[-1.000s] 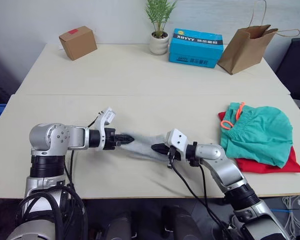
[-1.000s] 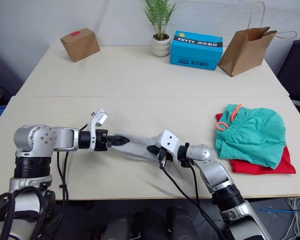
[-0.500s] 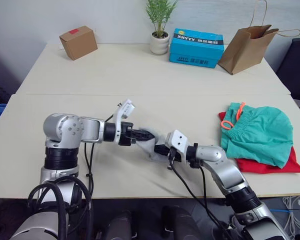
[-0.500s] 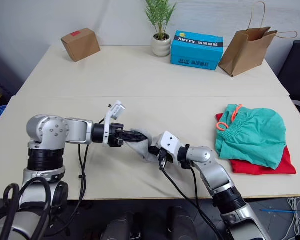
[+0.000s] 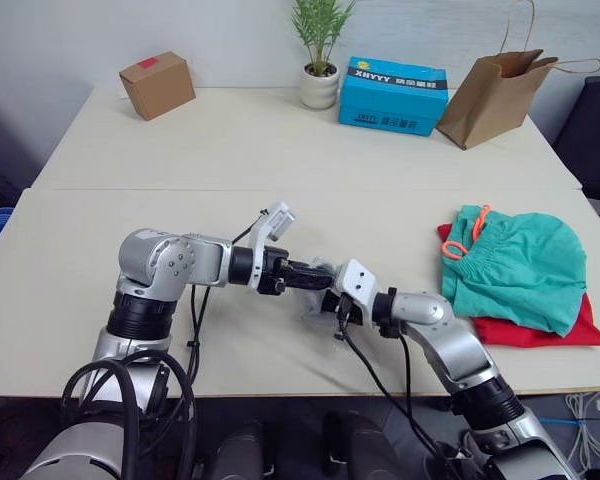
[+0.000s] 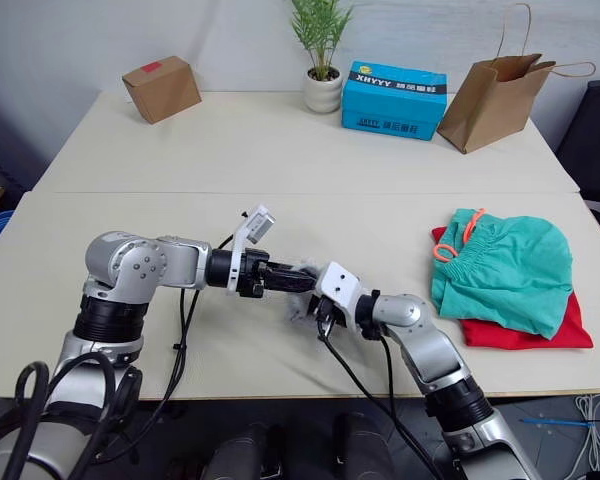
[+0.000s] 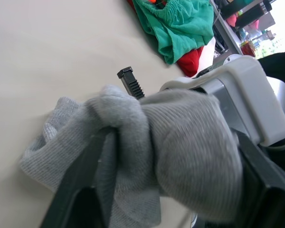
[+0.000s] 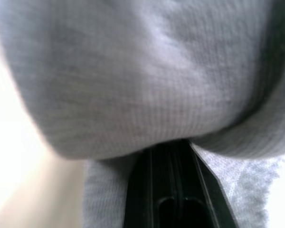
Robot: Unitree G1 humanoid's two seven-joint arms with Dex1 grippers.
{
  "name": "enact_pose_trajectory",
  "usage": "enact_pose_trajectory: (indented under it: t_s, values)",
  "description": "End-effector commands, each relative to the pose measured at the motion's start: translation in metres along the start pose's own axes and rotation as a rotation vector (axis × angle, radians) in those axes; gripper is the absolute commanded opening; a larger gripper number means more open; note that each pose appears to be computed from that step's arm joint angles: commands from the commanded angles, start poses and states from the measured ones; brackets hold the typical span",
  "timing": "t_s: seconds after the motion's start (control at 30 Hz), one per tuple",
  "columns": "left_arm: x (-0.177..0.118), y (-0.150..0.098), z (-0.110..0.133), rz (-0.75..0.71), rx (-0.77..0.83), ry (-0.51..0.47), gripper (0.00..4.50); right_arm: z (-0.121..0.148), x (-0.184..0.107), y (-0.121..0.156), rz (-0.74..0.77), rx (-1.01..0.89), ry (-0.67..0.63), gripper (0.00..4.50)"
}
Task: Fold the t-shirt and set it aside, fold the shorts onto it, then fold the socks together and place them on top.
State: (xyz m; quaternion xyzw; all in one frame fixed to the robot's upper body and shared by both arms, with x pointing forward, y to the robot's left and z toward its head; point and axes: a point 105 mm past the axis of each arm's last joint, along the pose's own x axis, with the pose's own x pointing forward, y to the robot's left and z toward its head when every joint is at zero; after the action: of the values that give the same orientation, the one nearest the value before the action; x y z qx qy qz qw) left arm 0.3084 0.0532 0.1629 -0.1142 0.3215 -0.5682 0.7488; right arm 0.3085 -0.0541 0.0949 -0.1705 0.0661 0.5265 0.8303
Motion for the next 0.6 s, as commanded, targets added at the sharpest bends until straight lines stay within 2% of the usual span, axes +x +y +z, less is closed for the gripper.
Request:
enact_pose_trajectory:
  t_s: [0.03,0.07,0.23,0.4,0.6]
  values:
    - [0.000,-0.007,0.005,-0.052,0.043,-0.013,4.33,0.006,-0.015,-0.001,0.005,0.027,-0.002,0.00]
    - [0.000,-0.008,0.005,-0.061,0.046,-0.015,4.47,0.009,-0.019,-0.001,0.011,0.031,-0.006,0.00]
    - [0.003,-0.009,0.005,-0.086,0.062,-0.019,4.47,0.018,-0.045,0.001,0.040,0.070,-0.001,0.00]
    - [0.008,-0.013,0.007,-0.113,0.094,-0.031,4.47,0.009,-0.075,-0.012,-0.070,0.123,0.016,0.00]
    - [0.017,-0.015,0.006,-0.138,0.116,-0.018,4.47,-0.017,-0.119,-0.027,-0.254,0.177,0.086,0.00]
